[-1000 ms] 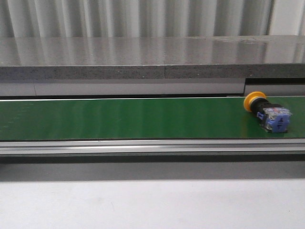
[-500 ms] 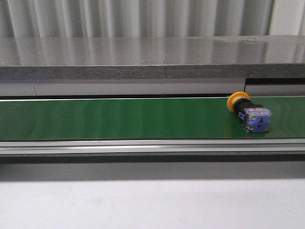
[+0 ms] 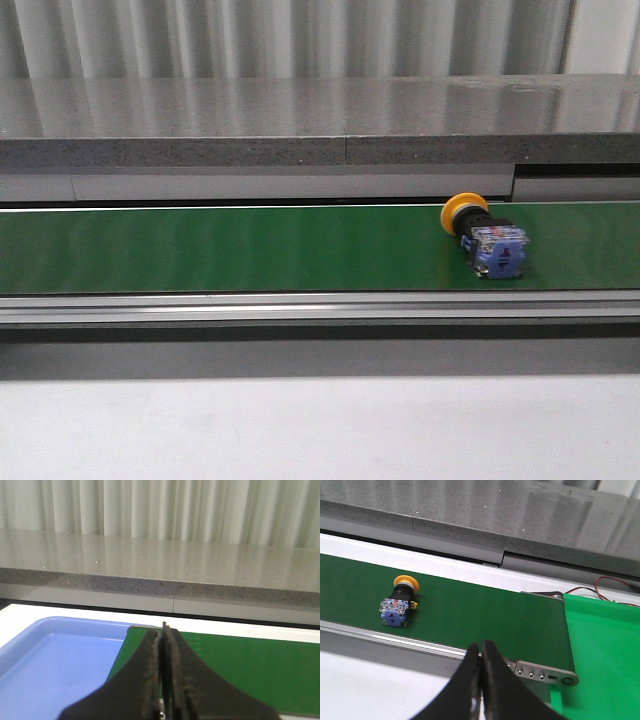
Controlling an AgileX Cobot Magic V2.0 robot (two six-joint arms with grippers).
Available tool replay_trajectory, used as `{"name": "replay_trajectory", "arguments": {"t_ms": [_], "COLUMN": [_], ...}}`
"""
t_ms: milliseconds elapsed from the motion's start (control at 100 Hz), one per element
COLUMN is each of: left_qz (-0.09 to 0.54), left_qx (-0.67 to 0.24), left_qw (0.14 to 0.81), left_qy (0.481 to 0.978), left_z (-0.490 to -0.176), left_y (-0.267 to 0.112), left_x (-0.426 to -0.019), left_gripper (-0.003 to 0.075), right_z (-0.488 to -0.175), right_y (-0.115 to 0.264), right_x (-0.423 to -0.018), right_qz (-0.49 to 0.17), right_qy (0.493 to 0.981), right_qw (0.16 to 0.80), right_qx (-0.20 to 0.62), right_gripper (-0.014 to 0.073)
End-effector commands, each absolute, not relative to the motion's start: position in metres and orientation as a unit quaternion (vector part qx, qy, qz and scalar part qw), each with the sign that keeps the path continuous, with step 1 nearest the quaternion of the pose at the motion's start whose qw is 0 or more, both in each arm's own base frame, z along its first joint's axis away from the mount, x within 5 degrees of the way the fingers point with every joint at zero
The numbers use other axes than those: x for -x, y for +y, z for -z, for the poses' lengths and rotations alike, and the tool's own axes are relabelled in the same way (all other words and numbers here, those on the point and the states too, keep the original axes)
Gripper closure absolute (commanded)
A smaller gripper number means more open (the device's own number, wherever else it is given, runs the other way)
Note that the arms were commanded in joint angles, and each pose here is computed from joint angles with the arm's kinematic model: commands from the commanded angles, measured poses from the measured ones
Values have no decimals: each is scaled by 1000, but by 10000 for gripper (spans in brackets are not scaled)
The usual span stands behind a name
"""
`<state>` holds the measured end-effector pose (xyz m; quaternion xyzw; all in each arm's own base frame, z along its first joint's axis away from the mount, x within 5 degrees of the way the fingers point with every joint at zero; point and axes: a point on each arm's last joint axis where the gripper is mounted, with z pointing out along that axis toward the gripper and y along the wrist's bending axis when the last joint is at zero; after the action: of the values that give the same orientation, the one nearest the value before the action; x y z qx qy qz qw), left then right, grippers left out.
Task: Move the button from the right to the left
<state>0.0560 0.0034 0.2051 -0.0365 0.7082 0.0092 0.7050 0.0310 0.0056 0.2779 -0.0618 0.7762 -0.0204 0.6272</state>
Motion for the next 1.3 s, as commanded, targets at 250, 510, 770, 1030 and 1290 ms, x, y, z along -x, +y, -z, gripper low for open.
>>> {"name": "replay_trajectory", "arguments": {"t_ms": [250, 510, 770, 1030, 1290], "left_qz": [-16, -1, 13, 36, 38], "left_qx": [26, 30, 19, 24, 28], "left_qw": [707, 643, 573, 526, 518], "left_qy": [706, 765, 819, 850, 854], "left_z": [-259, -295, -312, -311, -315], "left_y": [2, 1, 0, -3, -2], "left_x": [-42, -53, -72, -98, -119], "left_gripper": [740, 740, 740, 558, 204], "right_z": [-292, -292, -292, -292, -292], "right_y": [5, 5, 5, 5, 5], "right_x": [-32, -32, -32, -32, -32], "right_qz": [23, 23, 23, 23, 23], "right_qy": [747, 747, 747, 747, 747], "right_qw": [662, 662, 662, 662, 662], "right_qx": [59, 59, 59, 59, 59], "right_gripper": [661, 661, 661, 661, 661]}}
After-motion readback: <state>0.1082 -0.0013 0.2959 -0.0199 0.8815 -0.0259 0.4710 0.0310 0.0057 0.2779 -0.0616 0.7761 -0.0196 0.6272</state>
